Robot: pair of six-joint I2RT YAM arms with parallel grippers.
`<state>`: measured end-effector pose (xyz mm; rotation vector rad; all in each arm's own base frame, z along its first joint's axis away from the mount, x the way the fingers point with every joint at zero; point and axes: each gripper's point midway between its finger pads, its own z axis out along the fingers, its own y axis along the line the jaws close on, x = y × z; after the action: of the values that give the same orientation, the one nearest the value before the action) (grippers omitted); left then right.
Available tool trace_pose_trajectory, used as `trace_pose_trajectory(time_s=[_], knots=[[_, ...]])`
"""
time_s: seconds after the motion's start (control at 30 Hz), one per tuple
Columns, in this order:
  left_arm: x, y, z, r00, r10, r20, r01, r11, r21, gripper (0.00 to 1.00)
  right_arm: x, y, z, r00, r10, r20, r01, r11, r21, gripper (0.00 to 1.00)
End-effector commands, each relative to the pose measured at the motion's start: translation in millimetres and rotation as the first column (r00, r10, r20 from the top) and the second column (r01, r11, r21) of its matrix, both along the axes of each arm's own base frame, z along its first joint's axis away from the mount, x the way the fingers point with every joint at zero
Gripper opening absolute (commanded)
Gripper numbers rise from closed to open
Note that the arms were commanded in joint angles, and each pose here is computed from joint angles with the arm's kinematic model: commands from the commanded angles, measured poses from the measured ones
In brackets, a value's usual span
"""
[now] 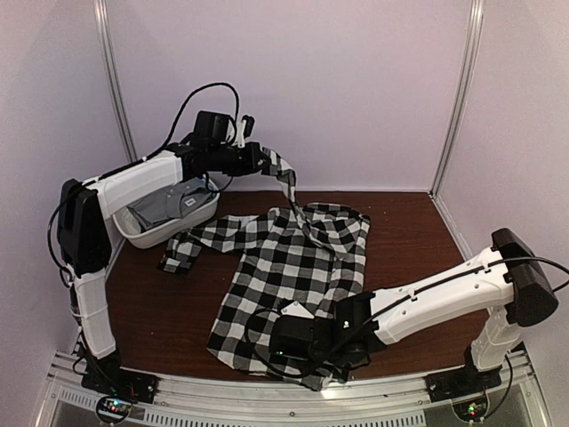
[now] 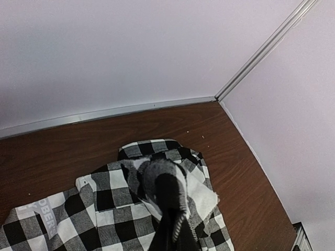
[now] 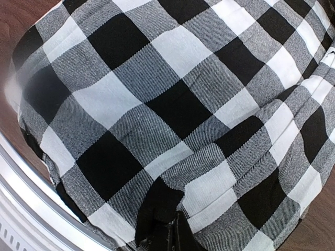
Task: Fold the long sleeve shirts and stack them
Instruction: Adjust the corner of the shirt at the center of the board.
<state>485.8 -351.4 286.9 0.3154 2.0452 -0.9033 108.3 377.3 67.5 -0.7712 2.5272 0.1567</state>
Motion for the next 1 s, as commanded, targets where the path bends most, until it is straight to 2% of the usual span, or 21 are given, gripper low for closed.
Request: trace_pose_trajectory(time_s=[0.0,0.2,0.57,0.77,0.87,0.97], knots=[[4.1,22.1,44.5,0.991,0.072,0.113,-0.071,0.997,-0.017,0.00,-5.9,14.7,0.0,0.999,0.042,-0.010,-0.042,0.999,0.029,0.02],[0.8,39.8,62.7,0.978,0.122,0.166,-0.118,0.992,-0.033,0.00,-11.7,14.0,-9.2,0.998,0.054,-0.041,-0.053,0.998,0.033,0.02],[2.4,50.8,52.6,0.976,0.152,0.155,-0.152,0.988,-0.011,0.00,-18.3,19.5,-11.4,0.994,0.085,-0.071,-0.080,0.994,0.068,0.03],[3.2,53.0,39.7,0.977,0.163,0.135,-0.165,0.986,0.007,0.00,-22.9,26.0,-8.6,0.990,0.113,-0.087,-0.104,0.989,0.107,0.07],[0.9,53.4,25.9,0.981,0.159,0.110,-0.162,0.987,0.022,0.00,-24.3,29.0,-1.9,0.987,0.130,-0.090,-0.117,0.984,0.137,0.16],[-4.0,52.7,16.2,0.986,0.143,0.091,-0.146,0.989,0.028,0.00,-23.9,31.9,12.9,0.986,0.150,-0.077,-0.135,0.975,0.179,0.39]])
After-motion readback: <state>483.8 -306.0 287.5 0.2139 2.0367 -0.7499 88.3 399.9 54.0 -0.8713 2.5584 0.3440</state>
